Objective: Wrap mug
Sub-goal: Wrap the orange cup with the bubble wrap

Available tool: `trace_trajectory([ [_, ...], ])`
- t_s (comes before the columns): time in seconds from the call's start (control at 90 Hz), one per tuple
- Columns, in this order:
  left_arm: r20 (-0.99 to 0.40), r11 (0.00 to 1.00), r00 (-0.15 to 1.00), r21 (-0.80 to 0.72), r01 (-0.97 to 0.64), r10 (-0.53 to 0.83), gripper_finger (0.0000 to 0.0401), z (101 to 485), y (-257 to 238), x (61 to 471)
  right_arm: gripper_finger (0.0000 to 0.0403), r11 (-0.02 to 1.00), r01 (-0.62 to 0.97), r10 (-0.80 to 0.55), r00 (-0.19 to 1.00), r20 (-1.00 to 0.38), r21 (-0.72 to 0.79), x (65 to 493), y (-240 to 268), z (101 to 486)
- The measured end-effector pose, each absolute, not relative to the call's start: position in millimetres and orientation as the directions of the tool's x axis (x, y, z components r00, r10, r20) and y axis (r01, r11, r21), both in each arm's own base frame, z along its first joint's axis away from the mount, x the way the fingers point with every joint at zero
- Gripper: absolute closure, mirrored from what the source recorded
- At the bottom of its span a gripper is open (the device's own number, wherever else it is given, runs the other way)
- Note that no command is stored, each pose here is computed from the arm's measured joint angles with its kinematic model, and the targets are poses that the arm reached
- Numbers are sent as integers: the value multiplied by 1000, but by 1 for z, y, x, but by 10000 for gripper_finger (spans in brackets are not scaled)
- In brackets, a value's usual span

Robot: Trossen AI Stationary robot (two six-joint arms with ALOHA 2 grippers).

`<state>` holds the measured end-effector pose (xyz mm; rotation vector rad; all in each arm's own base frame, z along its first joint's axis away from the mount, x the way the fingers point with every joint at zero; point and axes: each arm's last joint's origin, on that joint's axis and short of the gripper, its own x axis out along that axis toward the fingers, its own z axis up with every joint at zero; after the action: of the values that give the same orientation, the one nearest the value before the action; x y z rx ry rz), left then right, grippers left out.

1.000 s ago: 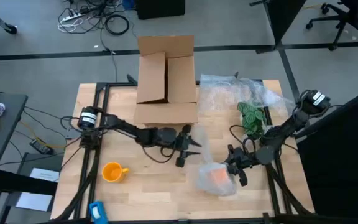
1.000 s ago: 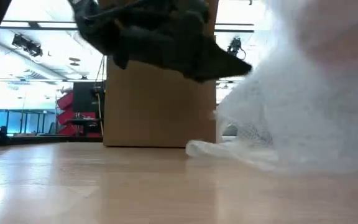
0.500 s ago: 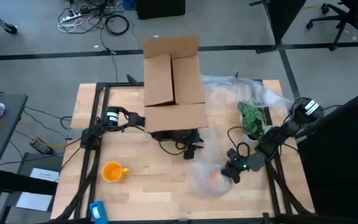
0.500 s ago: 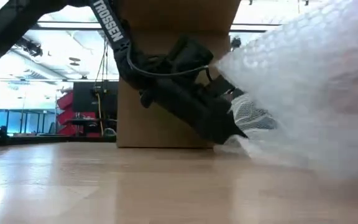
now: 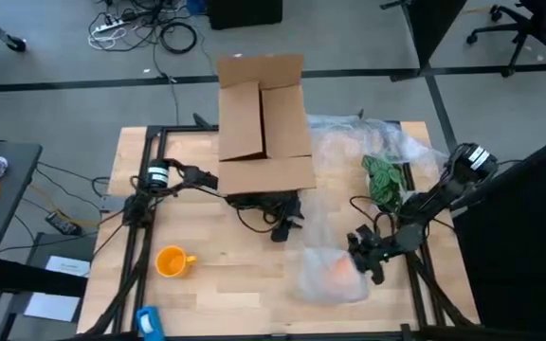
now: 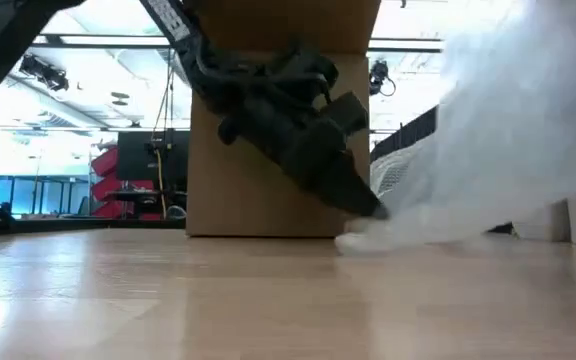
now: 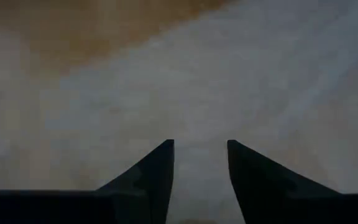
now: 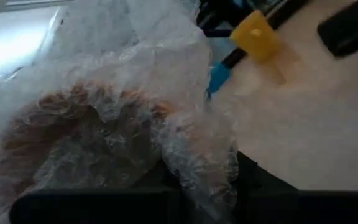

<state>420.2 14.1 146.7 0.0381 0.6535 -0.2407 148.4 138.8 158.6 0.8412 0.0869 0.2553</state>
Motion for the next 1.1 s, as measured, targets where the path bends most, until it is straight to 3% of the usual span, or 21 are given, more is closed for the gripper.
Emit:
trace_trajectory([
  [0.156, -712, 967, 668, -64, 245, -216, 268, 164, 2, 401, 377, 688, -112, 165, 986, -4, 717, 140, 132, 150],
  [0.4, -721, 945, 634, -91, 314, -280, 268, 157, -44, 400, 377, 727, -4, 39, 999, -35, 687, 130, 121, 138],
  [0.667, -832, 970, 529, -41, 241, -166, 268, 182, -51, 378, 377, 726, -35, 80, 996, -33, 687, 127, 124, 138],
  [0.856, -793, 944, 547, -103, 313, -267, 268, 204, -70, 364, 377, 727, -40, 84, 996, -31, 685, 126, 125, 139],
  [1.0, -623, 882, 655, -130, 452, -428, 268, 186, -88, 378, 377, 738, -44, 88, 996, -31, 674, 126, 126, 139],
  [1.1, -545, 888, 720, -109, 448, -430, 268, 162, -92, 395, 377, 738, -60, 95, 995, -16, 672, 126, 126, 141],
])
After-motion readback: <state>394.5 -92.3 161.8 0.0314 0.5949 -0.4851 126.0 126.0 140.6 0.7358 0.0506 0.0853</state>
